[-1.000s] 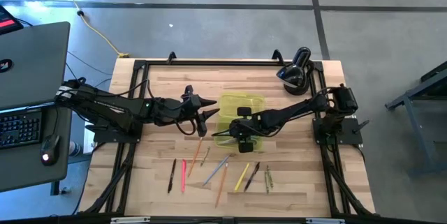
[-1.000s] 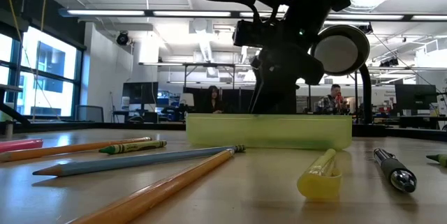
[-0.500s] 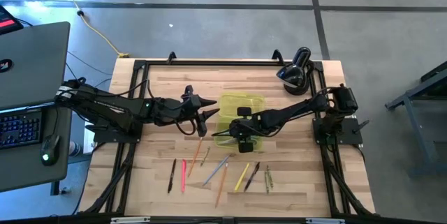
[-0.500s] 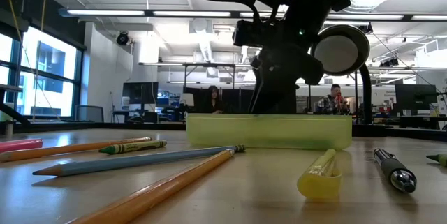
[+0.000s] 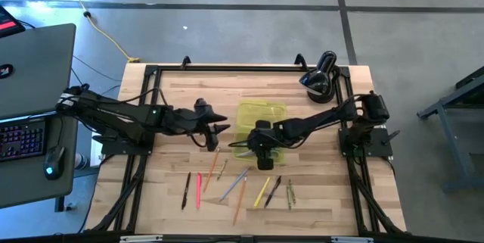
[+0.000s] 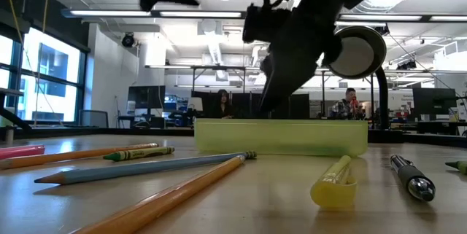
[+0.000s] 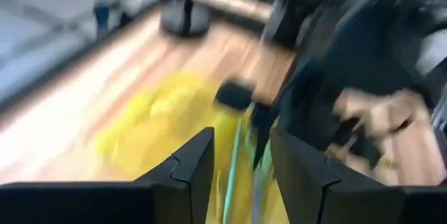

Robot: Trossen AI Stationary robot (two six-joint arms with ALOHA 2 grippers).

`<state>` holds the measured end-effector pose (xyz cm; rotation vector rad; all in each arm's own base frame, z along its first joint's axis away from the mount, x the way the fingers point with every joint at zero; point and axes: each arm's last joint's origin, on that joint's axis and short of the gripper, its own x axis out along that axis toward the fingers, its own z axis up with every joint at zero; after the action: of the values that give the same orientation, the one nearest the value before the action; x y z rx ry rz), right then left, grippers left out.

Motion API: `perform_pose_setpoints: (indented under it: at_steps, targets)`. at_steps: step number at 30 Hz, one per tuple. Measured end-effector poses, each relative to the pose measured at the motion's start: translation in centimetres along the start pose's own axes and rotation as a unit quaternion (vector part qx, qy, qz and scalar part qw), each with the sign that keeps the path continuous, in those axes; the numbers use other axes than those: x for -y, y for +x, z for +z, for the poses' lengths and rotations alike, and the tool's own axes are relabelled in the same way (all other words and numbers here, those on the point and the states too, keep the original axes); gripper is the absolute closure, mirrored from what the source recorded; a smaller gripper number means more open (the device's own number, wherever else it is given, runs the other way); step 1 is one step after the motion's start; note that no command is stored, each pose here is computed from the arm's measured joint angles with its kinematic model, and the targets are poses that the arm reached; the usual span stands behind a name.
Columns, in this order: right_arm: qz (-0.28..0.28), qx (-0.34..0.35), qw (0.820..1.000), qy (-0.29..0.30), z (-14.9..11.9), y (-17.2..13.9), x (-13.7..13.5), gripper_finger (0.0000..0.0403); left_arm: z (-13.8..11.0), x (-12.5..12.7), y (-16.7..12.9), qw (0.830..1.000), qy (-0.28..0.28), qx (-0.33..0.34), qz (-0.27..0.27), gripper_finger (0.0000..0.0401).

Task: Pick & place school supplies into a supply box
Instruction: Put the black pen into the yellow supply box

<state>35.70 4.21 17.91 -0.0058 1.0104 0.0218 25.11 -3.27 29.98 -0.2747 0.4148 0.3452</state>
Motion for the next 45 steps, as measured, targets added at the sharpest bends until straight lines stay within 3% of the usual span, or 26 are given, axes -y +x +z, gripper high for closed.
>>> perform_pose_setpoints:
  at_steps: [5, 9, 13, 18, 22, 29, 38, 45]
  targets:
    - [0.025, 0.022, 0.999, -0.012, 0.4, -1.5, -0.7, 0.0295, -2.2, -0.9, -0.7, 0.988, -0.073, -0.136, 0.007, 0.0229]
    - [0.030, 0.049, 0.998, -0.013, 0.9, -2.4, -1.2, 0.0295, -4.6, -1.3, -1.8, 0.948, -0.149, -0.277, 0.033, 0.0229]
    - [0.030, 0.066, 0.997, 0.001, 1.2, -2.9, -1.2, 0.0295, -6.5, -0.6, -3.2, 0.925, -0.171, -0.330, 0.083, 0.0229]
    - [0.024, 0.071, 0.997, 0.014, 1.4, -3.4, -0.6, 0.0295, -8.2, 2.3, -5.4, 0.908, -0.227, -0.346, 0.068, 0.0229]
    - [0.006, 0.077, 0.997, 0.015, 1.4, -3.9, -0.4, 0.0295, -9.9, 4.9, -7.4, 0.909, -0.268, -0.313, 0.059, 0.0230]
    - [-0.029, 0.083, 0.996, 0.019, 1.5, -4.0, -0.2, 0.0295, -13.4, 6.6, -9.4, 0.887, -0.305, -0.327, 0.118, 0.0230]
    - [-0.038, 0.098, 0.994, 0.022, 1.8, -4.1, -0.1, 0.0295, -17.0, 9.3, -8.1, 0.855, -0.342, -0.361, 0.146, 0.0229]
    - [-0.037, 0.137, 0.990, 0.002, 2.5, -4.2, -0.1, 0.0295, -19.1, 10.7, -6.6, 0.845, -0.363, -0.362, 0.153, 0.0229]
